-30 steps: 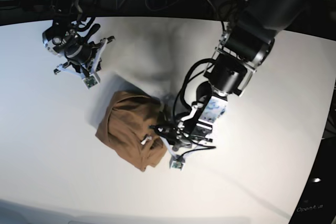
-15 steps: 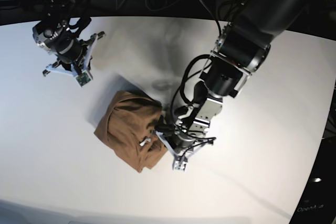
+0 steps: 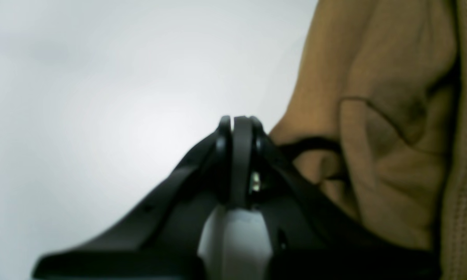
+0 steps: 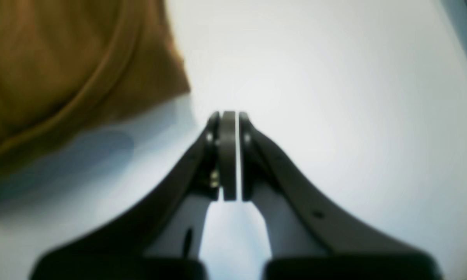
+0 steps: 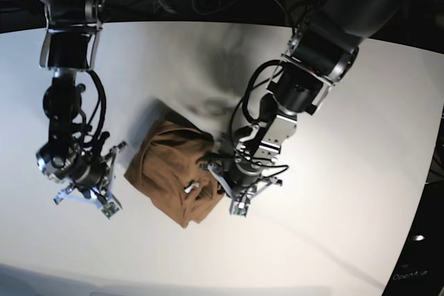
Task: Fold the T-shirt properly
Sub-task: 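Press both grippers against opposite sides of the bundle to square it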
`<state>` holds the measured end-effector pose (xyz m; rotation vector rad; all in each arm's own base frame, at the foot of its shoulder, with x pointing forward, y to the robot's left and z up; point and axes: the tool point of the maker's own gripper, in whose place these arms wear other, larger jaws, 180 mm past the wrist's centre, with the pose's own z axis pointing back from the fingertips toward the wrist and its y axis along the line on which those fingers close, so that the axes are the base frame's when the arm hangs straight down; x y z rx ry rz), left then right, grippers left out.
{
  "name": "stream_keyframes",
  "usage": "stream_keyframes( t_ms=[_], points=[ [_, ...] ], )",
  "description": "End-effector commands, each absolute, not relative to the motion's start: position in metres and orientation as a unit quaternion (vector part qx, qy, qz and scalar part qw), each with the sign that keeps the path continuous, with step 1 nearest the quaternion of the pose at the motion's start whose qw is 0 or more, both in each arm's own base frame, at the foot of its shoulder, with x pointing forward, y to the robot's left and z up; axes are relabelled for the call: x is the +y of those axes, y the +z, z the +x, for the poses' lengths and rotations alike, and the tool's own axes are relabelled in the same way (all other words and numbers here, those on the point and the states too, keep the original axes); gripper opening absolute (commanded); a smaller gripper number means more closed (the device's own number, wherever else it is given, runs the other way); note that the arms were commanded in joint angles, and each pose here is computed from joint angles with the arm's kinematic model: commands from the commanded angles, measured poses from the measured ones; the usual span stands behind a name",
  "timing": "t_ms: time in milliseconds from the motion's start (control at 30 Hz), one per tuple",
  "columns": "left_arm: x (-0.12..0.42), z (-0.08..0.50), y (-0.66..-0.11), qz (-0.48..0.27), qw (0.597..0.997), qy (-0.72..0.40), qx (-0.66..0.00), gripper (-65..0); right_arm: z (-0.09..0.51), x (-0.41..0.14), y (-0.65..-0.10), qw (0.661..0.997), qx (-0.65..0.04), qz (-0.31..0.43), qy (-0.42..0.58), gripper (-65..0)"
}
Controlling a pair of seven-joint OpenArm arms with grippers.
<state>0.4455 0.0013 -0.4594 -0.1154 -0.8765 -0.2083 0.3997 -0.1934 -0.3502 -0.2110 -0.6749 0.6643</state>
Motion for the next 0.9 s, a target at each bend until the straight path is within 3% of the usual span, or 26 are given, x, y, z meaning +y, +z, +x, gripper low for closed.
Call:
stream_keyframes(
  t_ms=[0, 400, 633, 867],
  points=[
    [0.017, 0.392, -0.512, -0.041, 0.948, -0.095, -0.3, -63.2, 0.418, -0.189, -0.332, 0.873, -0.353, -0.1, 0.321, -64.7],
    [0.015, 0.369, -0.529, -0.045, 0.955, -0.091, -0.279, -63.2, 0.446, -0.128, -0.38, 0.864, -0.372, 0.024, 0.339, -64.7],
    [0.012, 0.378, -0.521, -0.047, 0.951, -0.089, -0.293, -63.2, 0.394, -0.126, -0.416, 0.873, -0.343, 0.032, 0.346, -64.9],
    [-0.002, 0.403, -0.496, -0.066, 0.941, -0.075, -0.324, -63.2, 0.349, -0.113, -0.401, 0.864, -0.345, 0.004, 0.366, -64.9]
  ],
)
